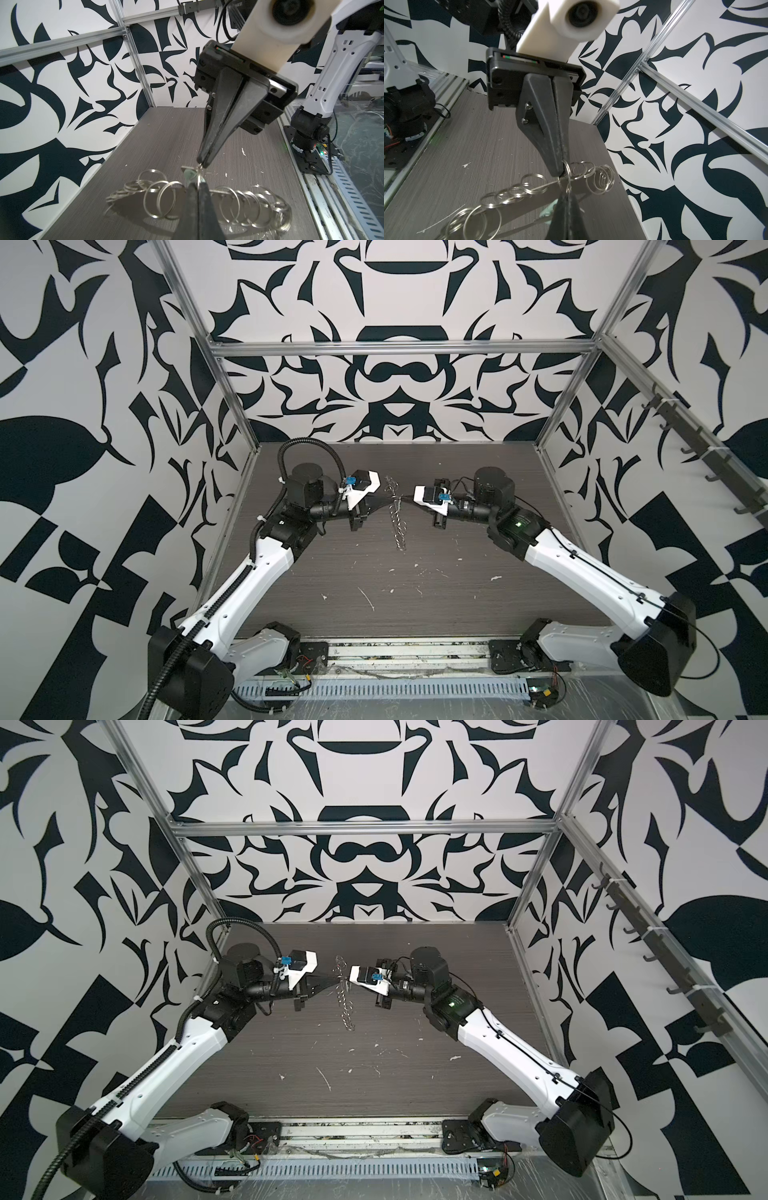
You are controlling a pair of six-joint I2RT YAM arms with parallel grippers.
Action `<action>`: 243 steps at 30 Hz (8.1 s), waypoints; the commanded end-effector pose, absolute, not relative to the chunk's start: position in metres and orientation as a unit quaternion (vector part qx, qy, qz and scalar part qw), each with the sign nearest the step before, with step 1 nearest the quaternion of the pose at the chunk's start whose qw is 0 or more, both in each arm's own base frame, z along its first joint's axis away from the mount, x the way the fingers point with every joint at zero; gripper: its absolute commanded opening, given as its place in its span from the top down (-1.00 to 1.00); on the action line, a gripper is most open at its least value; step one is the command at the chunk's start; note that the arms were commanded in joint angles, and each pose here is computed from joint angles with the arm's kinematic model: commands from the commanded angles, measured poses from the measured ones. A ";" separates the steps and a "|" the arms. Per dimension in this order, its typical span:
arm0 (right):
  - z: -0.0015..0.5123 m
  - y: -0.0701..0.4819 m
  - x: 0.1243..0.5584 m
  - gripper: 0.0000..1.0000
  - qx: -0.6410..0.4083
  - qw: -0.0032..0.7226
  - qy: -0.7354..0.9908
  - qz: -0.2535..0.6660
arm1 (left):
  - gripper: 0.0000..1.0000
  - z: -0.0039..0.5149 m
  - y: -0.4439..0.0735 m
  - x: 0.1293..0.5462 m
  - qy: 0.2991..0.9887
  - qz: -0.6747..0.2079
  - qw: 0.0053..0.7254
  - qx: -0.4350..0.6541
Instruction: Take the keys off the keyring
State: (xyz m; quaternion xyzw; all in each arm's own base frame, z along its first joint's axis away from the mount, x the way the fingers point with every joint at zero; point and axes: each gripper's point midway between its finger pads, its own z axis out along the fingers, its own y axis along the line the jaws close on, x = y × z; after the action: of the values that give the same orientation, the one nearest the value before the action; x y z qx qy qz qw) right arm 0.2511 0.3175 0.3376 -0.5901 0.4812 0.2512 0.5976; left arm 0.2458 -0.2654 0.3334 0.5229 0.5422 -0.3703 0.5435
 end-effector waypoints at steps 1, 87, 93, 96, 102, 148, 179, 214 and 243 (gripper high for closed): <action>0.343 0.316 0.248 1.00 -0.596 0.604 0.471 0.241 | 1.00 0.355 -0.263 0.241 0.520 -0.365 0.566 0.525; 0.390 0.292 0.235 -0.09 -0.611 0.713 0.343 -0.025 | 1.00 0.345 -0.255 0.260 0.527 -0.329 0.544 0.564; 0.396 0.272 0.245 -0.10 -0.508 0.684 0.492 0.178 | 1.00 0.336 -0.241 0.256 0.478 -0.356 0.539 0.595; 0.386 0.272 0.246 -0.07 -0.473 0.644 0.538 0.268 | 1.00 0.333 -0.236 0.250 0.455 -0.368 0.528 0.615; 0.361 0.286 0.243 0.05 -0.467 0.571 0.545 0.399 | 1.00 0.311 -0.235 0.250 0.459 -0.373 0.494 0.637; 0.299 0.354 0.244 0.26 -0.493 0.490 0.457 0.555 | 1.00 0.280 -0.229 0.232 0.418 -0.330 0.504 0.680; 0.280 0.364 0.232 0.45 -0.533 0.453 0.467 0.541 | 1.00 0.282 -0.229 0.230 0.415 -0.330 0.505 0.681; 0.285 0.359 0.240 1.00 -0.526 0.451 0.505 0.515 | 1.00 0.283 -0.224 0.234 0.440 -0.292 0.508 0.680; 0.293 0.349 0.249 1.00 -0.555 0.524 0.534 0.364 | 1.00 0.280 -0.229 0.270 0.561 -0.243 0.514 0.602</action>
State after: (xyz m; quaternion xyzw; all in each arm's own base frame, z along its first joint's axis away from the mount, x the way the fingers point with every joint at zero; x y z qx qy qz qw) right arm 0.2605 0.3486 0.2726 -0.5362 0.5708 0.3772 0.4943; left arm 0.2604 -0.2325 0.2729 0.6234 0.5481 -0.2573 0.4947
